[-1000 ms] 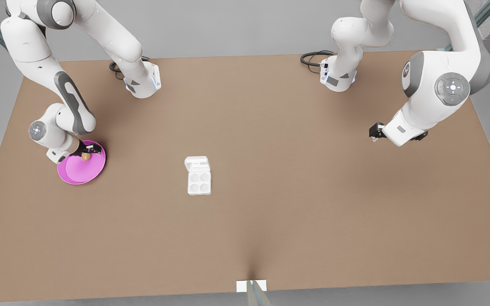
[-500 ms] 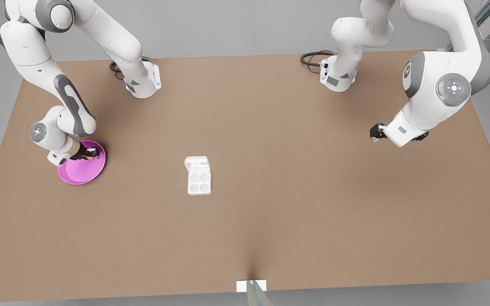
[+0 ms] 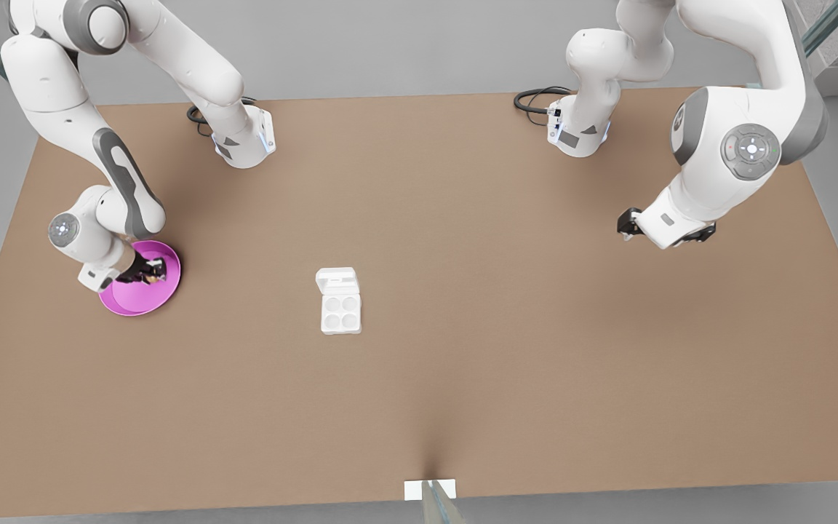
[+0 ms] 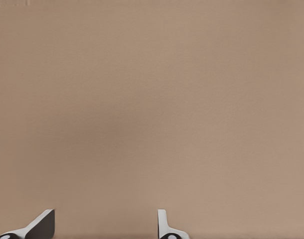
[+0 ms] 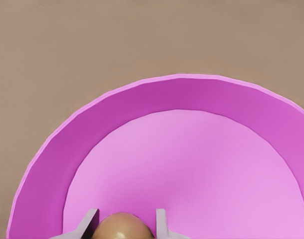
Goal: Pack egg into the box and close the box lid
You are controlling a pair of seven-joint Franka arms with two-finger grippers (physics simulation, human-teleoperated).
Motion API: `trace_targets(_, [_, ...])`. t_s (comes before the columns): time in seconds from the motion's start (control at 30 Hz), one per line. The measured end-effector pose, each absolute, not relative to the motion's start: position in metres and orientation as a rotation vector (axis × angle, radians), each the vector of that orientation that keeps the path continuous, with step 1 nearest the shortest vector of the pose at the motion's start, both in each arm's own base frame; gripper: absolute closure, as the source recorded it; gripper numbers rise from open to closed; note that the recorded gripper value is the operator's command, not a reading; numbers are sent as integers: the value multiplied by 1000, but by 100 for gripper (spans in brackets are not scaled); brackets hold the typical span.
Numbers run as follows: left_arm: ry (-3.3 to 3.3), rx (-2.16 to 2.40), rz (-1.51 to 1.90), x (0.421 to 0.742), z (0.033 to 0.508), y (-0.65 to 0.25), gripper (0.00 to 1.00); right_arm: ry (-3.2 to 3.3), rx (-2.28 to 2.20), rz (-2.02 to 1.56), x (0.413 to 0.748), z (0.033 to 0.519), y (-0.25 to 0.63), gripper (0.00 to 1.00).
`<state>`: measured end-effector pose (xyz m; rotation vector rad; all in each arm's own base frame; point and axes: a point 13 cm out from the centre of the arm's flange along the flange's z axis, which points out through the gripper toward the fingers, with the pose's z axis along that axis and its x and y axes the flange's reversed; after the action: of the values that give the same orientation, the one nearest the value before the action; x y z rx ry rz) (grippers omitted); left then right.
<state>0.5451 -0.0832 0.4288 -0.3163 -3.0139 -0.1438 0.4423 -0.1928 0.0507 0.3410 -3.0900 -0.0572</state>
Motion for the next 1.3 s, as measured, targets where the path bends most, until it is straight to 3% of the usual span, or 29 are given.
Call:
trace_targets(0.1, [-3015, -305, -143, 546, 429, -79, 0, -3106, 385, -50, 456, 59, -185, 61])
trace_targets(0.27, [-3016, -286, -142, 547, 429, -72, 0, -3151, 541, -28, 510, 94, -146, 61])
trace_targets(0.6, [-3013, -298, -143, 546, 428, -77, 0, -3254, 876, -99, 637, 166, 17, 61])
trace_targets(0.83, [-3012, -302, -143, 546, 427, -78, 0, -3286, 968, -241, 689, 187, 142, 61])
trace_targets(1.07, [-3011, -294, -143, 546, 427, -75, 0, -3264, 909, -338, 685, 186, 230, 61])
trace_targets(1.3, [-3010, -299, -143, 546, 426, -77, 0, -3194, 770, -377, 638, 184, 318, 61])
